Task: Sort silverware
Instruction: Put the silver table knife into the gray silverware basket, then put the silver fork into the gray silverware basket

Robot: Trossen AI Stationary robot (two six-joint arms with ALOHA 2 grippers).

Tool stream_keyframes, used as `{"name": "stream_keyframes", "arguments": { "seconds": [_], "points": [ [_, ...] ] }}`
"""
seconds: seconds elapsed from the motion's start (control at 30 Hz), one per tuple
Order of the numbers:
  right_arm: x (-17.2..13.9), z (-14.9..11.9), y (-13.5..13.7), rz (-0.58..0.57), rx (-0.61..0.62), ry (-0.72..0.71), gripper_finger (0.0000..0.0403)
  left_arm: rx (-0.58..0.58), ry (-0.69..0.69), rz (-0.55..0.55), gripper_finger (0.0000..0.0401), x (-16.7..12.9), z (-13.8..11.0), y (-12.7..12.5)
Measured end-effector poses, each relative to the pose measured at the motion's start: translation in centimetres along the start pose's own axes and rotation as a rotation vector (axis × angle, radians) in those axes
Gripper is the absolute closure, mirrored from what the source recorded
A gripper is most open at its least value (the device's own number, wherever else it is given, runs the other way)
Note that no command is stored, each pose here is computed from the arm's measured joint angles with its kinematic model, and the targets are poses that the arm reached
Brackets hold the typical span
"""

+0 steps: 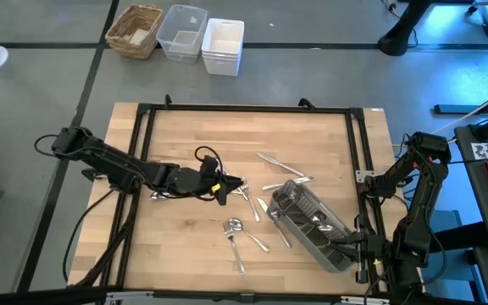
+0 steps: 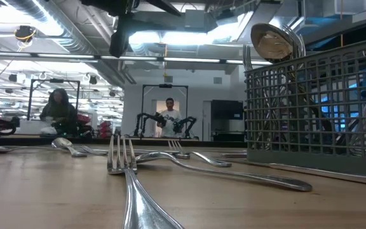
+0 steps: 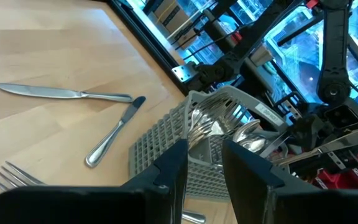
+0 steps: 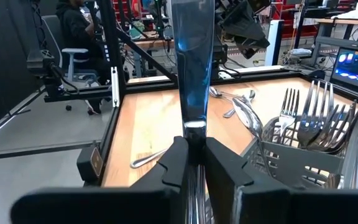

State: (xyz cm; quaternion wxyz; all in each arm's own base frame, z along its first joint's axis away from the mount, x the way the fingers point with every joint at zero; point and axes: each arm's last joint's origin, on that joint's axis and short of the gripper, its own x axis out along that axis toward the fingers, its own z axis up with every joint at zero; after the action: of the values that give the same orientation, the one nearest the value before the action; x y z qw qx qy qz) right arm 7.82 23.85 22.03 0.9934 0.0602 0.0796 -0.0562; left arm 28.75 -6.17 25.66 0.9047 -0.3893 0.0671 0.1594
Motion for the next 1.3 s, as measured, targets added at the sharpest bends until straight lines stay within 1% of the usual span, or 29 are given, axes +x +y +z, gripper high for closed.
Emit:
{"name": "stream_keyframes", "arguments": {
  "seconds": [0.23,0.33,0.57,0.77,0.87,0.97,1.07,1.3],
  "points": [
    [0.0,0.0,0.0,0.003,-0.015,0.007,0.0305,-0.004,0.0,0.0,0.0309,0.0,0.0,0.0],
    [0.0,-0.1,0.0,0.003,-0.023,0.008,0.029,-0.004,0.0,0.0,0.0309,0.0,0.0,0.0],
    [0.0,-0.1,0.0,0.004,-0.021,0.012,0.0284,-0.005,0.0,-0.001,0.0309,0.0,0.0,0.0],
    [-0.1,0.6,0.5,0.01,0.005,0.011,0.0284,-0.002,-0.001,-0.002,0.0309,0.0,0.0,0.0],
    [-0.2,1.3,0.9,0.012,0.002,0.004,0.0284,-0.002,-0.001,-0.002,0.0309,0.0,0.0,0.0],
    [-0.3,2.3,1.4,0.016,-0.029,-0.004,0.0284,0.002,-0.002,-0.001,0.0309,0.0,0.0,0.0],
    [-0.4,3.5,1.8,0.017,-0.057,-0.018,0.0284,0.035,-0.004,0.0,0.0309,0.0,0.1,0.0],
    [-1.1,6.7,1.5,0.032,0.007,-0.026,0.0284,0.157,-0.014,0.016,0.0309,0.4,0.7,0.5]
  ]
}}
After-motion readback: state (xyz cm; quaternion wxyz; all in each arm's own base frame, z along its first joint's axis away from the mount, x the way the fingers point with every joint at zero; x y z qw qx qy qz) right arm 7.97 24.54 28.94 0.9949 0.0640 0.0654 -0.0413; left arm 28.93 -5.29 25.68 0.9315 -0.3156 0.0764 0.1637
